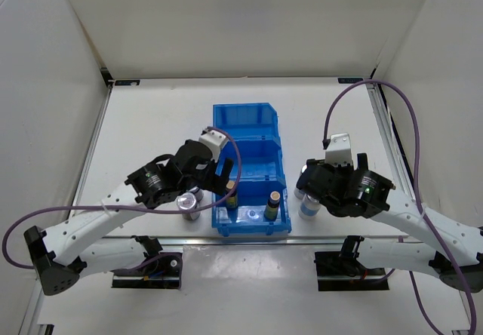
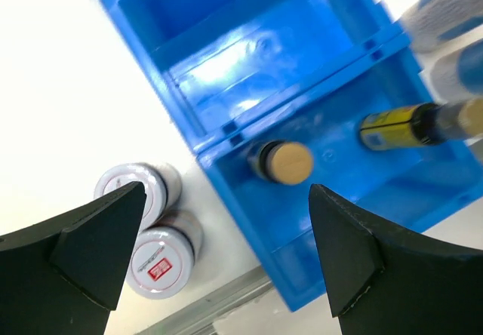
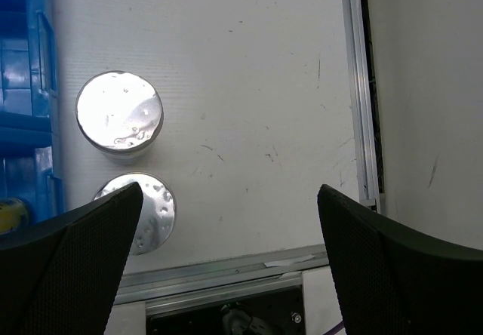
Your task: Organize the condiment bottles
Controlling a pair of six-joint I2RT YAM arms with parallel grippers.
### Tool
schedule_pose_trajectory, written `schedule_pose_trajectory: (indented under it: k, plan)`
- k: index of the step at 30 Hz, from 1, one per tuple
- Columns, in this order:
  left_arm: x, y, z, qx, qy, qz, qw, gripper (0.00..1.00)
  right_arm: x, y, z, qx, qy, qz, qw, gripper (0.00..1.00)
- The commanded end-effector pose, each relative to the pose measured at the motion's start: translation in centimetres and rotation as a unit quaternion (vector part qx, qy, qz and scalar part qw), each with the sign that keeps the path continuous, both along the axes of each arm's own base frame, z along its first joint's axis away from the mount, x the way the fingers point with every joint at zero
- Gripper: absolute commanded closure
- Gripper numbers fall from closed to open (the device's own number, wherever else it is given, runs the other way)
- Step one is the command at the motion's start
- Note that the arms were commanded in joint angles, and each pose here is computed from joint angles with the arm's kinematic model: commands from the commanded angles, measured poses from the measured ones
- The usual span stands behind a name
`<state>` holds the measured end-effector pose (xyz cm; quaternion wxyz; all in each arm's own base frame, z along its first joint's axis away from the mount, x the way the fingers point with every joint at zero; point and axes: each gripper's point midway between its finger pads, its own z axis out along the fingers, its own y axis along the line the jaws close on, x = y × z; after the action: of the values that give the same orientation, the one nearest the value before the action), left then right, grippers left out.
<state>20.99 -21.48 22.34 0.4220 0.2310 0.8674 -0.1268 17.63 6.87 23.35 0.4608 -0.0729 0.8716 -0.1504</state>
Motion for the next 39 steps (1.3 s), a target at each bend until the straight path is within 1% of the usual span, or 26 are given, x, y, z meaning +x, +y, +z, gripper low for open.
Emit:
schedule_pose_trajectory:
  k: [1, 2, 3, 6, 9, 11, 13, 19, 22, 26, 30, 31, 35, 39]
  plan:
    - [-0.5, 1.5, -1.2, 0.015, -0.005, 0.01, 1.0, 0.0, -0.1, -0.4, 0.0, -0.003, -0.006, -0.001, 1.0, 0.0]
    - [-0.6, 1.6, -1.1, 0.005, -0.008, 0.014, 1.0, 0.0, -0.1, -0.4, 0.0, -0.007, -0.005, 0.001, 1.0, 0.0]
    - [-1.0, 1.8, -2.1, 0.01, 0.001, 0.009, 1.0, 0.0, 0.1, -0.2, -0.1, -0.007, -0.005, 0.001, 1.0, 0.0]
    - [-1.3, 2.1, -3.1, 0.004, 0.001, 0.012, 1.0, 0.0, 0.1, -0.1, -0.2, -0.011, -0.003, 0.001, 1.0, 0.0]
    - [-1.4, 2.1, -2.8, 0.005, -0.004, 0.002, 1.0, 0.0, 0.2, 0.0, -0.3, -0.019, 0.0, 0.004, 1.0, 0.0]
    - [-0.9, 2.1, -2.4, 0.002, -0.017, 0.012, 1.0, 0.0, 0.2, 0.1, -0.4, -0.024, 0.002, 0.004, 1.0, 0.0]
    - [-0.7, 2.0, -3.1, 0.015, -0.011, 0.009, 1.0, 0.0, 0.2, 0.1, -0.4, -0.024, 0.002, 0.004, 1.0, 0.0]
    - [-0.6, 1.6, -3.6, 0.027, -0.004, 0.002, 1.0, 0.0, 0.3, 0.2, -0.5, -0.028, 0.004, 0.004, 1.0, 0.0]
    - [0.3, 2.1, -2.9, 0.016, -0.01, 0.015, 1.0, 0.0, 0.3, 0.2, -0.5, -0.028, 0.004, 0.004, 1.0, 0.0]
    - [1.5, 2.9, -1.4, -0.024, -0.024, 0.031, 0.999, 0.0, 0.3, 0.2, -0.5, -0.028, 0.004, 0.004, 1.0, 0.0]
    - [1.8, 3.5, -0.8, -0.054, -0.028, 0.036, 0.998, 0.0, 0.3, 0.2, -0.5, -0.028, 0.004, 0.004, 1.0, 0.0]
    - [1.7, 3.1, -0.6, -0.063, -0.027, 0.026, 0.997, 0.0, 0.3, 0.2, -0.5, -0.028, 0.004, 0.004, 1.0, 0.0]
    - [2.2, 3.3, -0.7, -0.069, -0.02, 0.026, 0.997, 0.0, 0.3, 0.2, -0.5, -0.028, 0.004, 0.004, 1.0, 0.0]
    - [3.7, 3.4, -1.2, -0.066, -0.015, 0.025, 0.997, 0.0, 0.3, 0.4, -0.5, -0.028, 0.003, 0.006, 1.0, 0.0]
